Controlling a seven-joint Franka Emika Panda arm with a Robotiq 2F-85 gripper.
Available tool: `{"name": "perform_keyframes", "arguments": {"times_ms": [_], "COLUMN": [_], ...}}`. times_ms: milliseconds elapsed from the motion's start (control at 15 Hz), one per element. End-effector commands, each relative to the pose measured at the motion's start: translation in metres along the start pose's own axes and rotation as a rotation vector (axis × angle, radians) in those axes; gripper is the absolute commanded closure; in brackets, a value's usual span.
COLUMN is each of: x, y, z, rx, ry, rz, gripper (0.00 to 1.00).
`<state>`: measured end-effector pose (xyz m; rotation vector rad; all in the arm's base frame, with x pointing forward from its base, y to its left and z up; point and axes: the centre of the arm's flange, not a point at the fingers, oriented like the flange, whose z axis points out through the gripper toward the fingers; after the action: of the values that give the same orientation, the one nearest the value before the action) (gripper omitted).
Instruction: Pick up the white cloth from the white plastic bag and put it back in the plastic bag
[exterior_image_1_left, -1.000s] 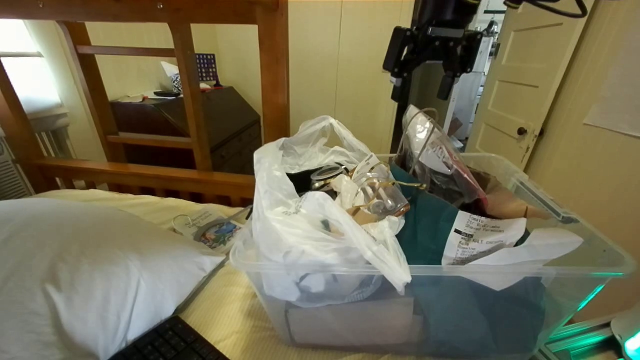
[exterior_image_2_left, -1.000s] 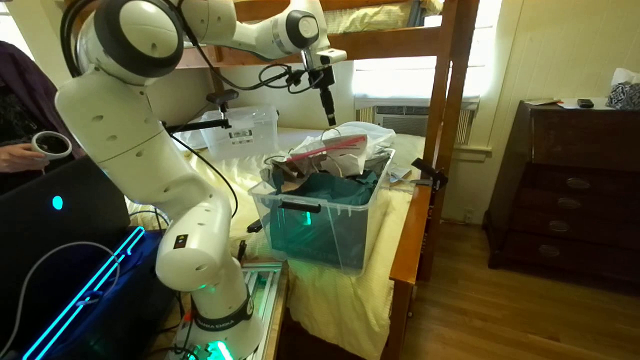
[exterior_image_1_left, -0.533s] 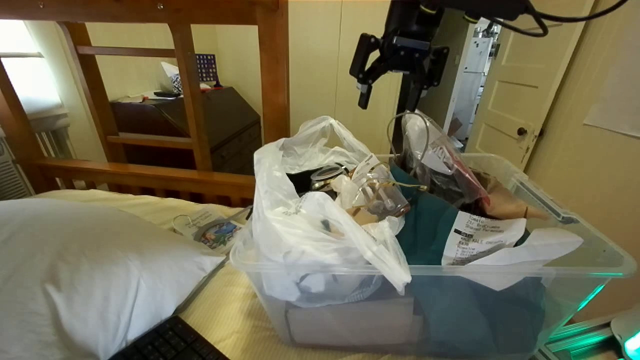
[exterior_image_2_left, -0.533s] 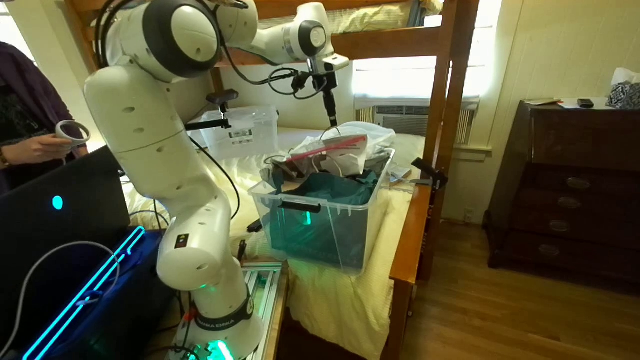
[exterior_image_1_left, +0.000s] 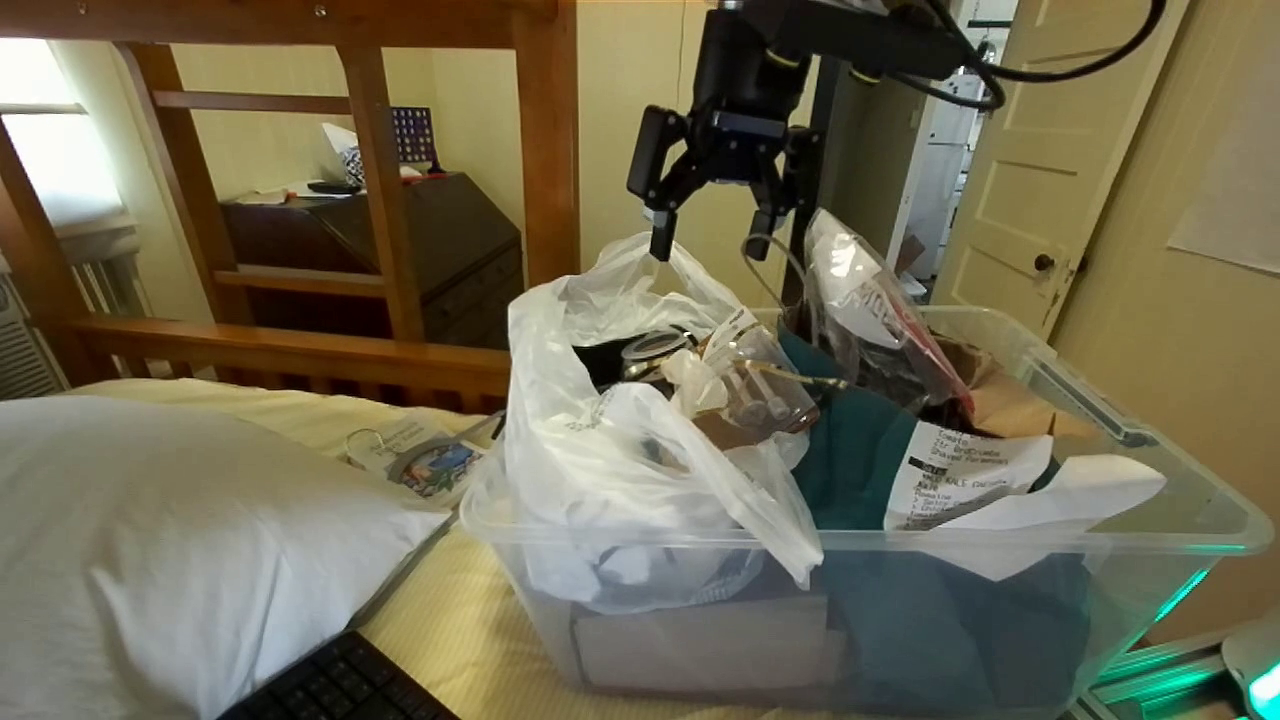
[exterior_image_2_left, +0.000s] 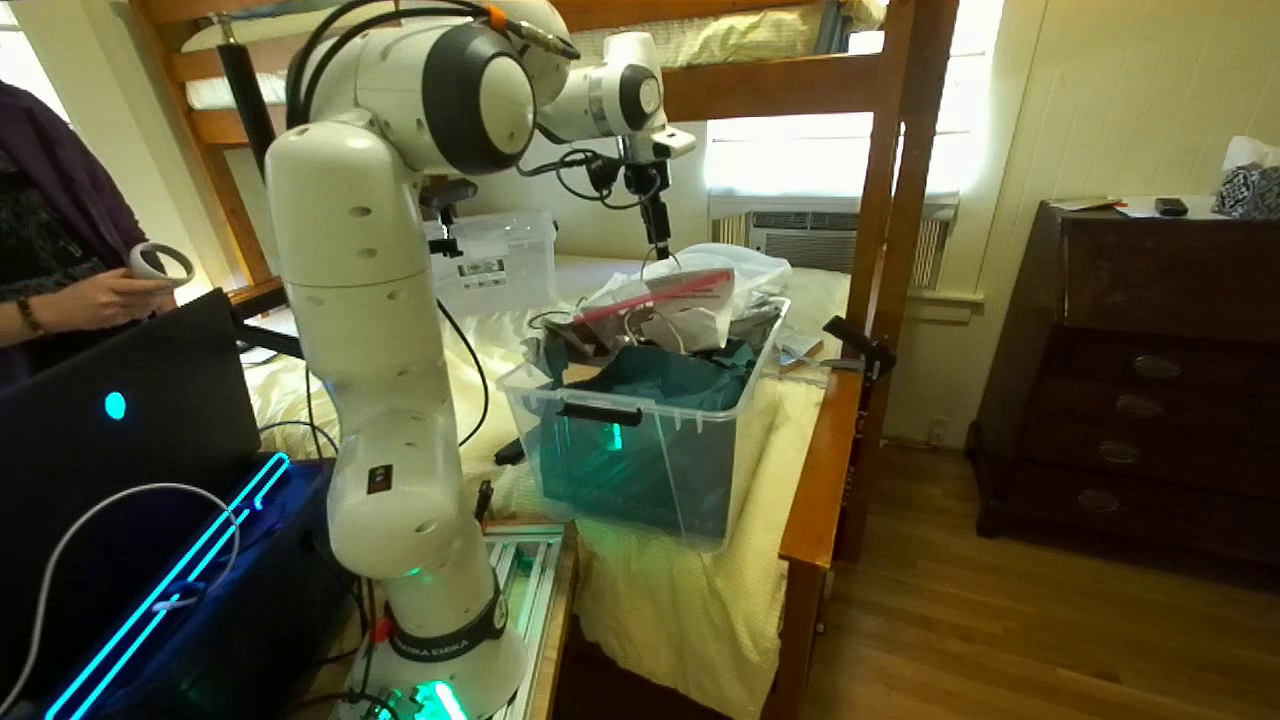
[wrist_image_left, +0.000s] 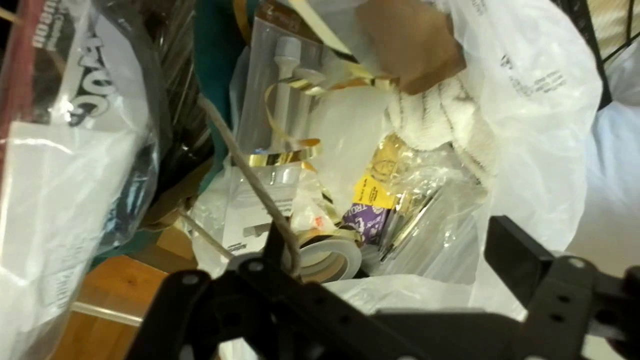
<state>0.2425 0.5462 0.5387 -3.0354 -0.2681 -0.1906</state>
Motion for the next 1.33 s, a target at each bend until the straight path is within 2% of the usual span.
{"name": "perform_keyframes", "arguments": {"times_ms": [0,67,133,400,600,1067,1200,1267], "x": [0.015,0.018,0.004,0.012,0.017,0.029,0.028,0.024], "y": [-0.030,-0.027,-0.015,-0.018,-0.014,-0.021,-0.021,-0.017], "z": [0.011,0.013,0.012,0.019,0.039,0.085,0.080,0.065], "rx": [0.056,0.071,0.035,0.051,0.022,0.056,0.029,0.003], "ry": [-0.036,-0.036,-0.031,-0.040,-0.111,-0.154,-0.150,-0.156], "rz": [-0.086,-0.139,-0.071,-0.121,-0.155,-0.278,-0.274,-0.247], "gripper": [0.00,0.00,0.00,0.00,0.00,0.00,0.00,0.00]}}
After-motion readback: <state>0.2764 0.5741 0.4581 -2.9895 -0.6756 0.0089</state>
